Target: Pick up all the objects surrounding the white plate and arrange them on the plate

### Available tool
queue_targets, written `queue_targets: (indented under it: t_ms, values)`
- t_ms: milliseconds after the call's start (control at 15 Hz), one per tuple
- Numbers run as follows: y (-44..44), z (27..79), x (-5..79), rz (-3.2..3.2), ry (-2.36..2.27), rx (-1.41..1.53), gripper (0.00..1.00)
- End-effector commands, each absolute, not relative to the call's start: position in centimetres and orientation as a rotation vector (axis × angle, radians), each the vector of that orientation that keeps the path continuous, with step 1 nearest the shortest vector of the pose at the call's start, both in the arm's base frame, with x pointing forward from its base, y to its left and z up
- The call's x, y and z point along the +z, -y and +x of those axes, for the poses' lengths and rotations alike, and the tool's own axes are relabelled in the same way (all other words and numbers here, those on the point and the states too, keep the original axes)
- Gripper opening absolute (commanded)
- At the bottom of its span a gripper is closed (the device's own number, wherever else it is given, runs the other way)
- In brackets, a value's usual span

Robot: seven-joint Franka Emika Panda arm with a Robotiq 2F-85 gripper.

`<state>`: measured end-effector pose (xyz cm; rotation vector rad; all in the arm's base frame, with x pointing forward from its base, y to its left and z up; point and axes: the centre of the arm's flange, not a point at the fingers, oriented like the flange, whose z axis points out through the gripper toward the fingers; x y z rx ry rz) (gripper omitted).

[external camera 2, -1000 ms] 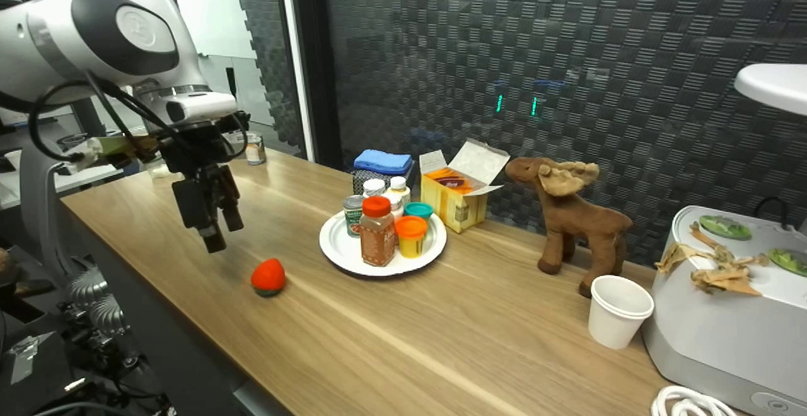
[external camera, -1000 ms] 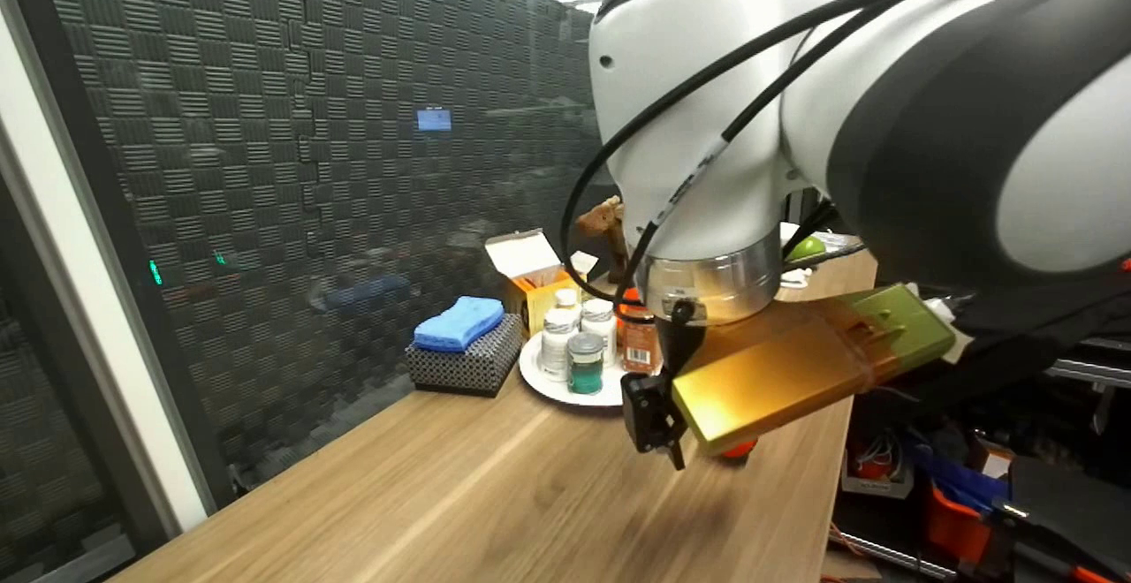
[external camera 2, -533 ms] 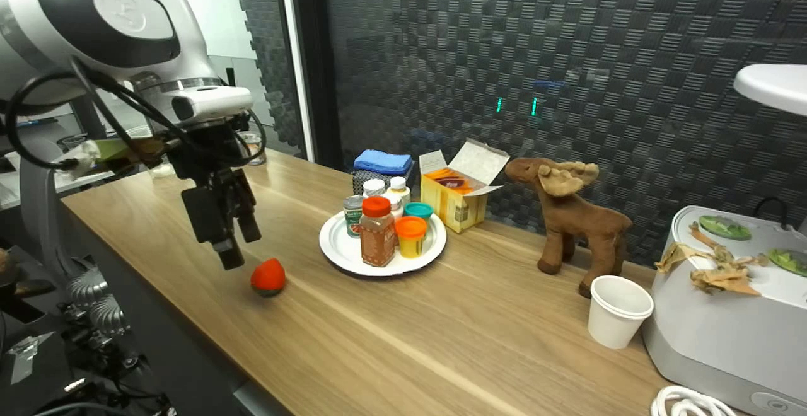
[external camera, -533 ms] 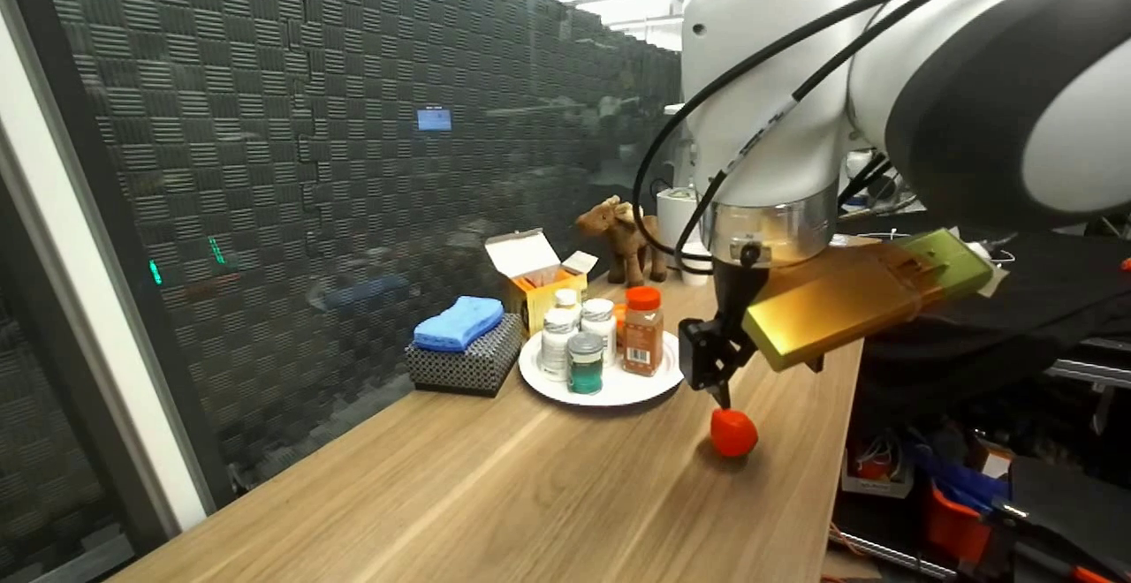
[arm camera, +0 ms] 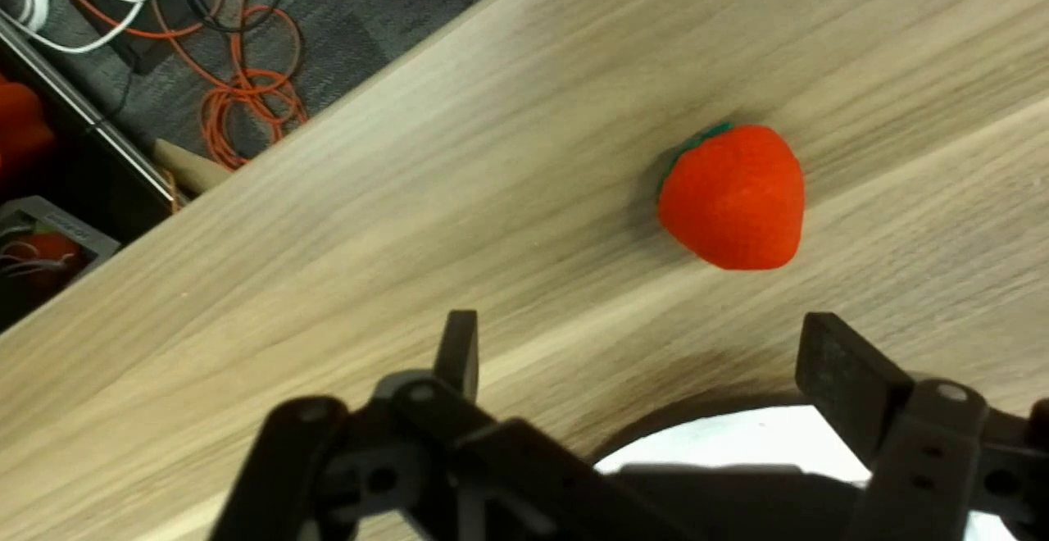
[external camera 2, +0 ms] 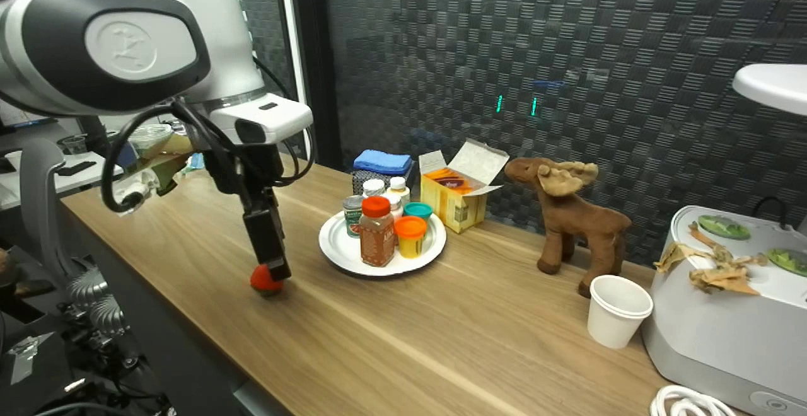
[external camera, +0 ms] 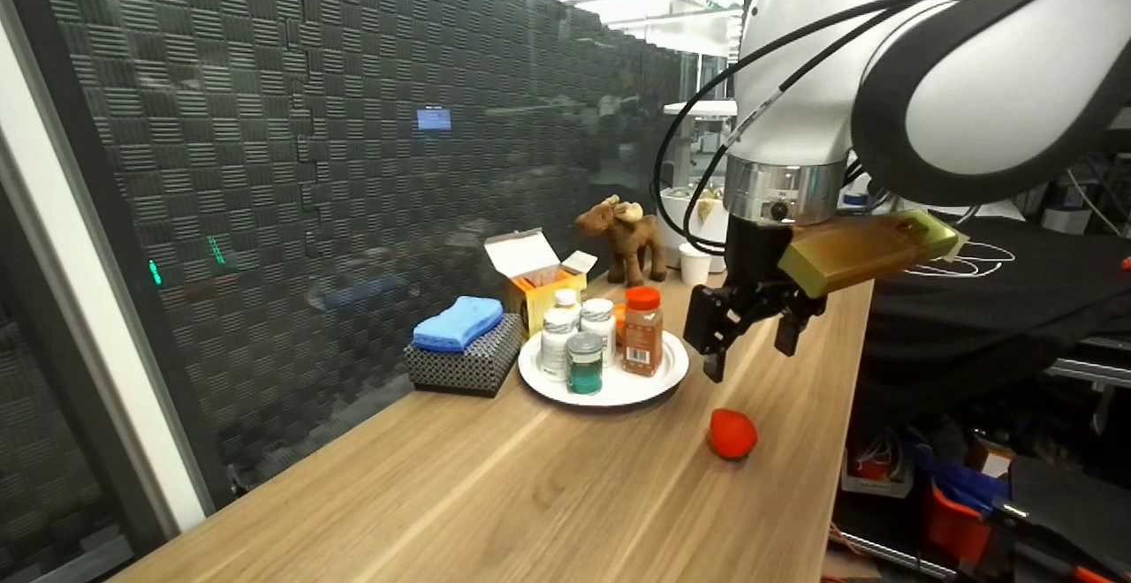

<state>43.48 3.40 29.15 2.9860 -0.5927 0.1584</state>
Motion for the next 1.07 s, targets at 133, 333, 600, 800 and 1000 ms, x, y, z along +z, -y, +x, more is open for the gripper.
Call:
queue_targets:
  t_ms: [133, 333, 600, 800, 1000]
  values:
    - [-3.5, 42.8, 28.4, 3.153, 0.415, 0.01, 1.0]
    - [-3.3, 43.0, 27.0, 3.168, 0.389, -0.024, 1.0]
    - [-3.6, 43.9, 25.4, 3.167, 0.349, -0.049, 1.0]
    - [-4.2, 44.7, 24.6, 3.161, 0.315, -0.081, 1.0]
    - [-4.7, 45.8, 24.0, 3.16, 0.287, -0.099, 1.0]
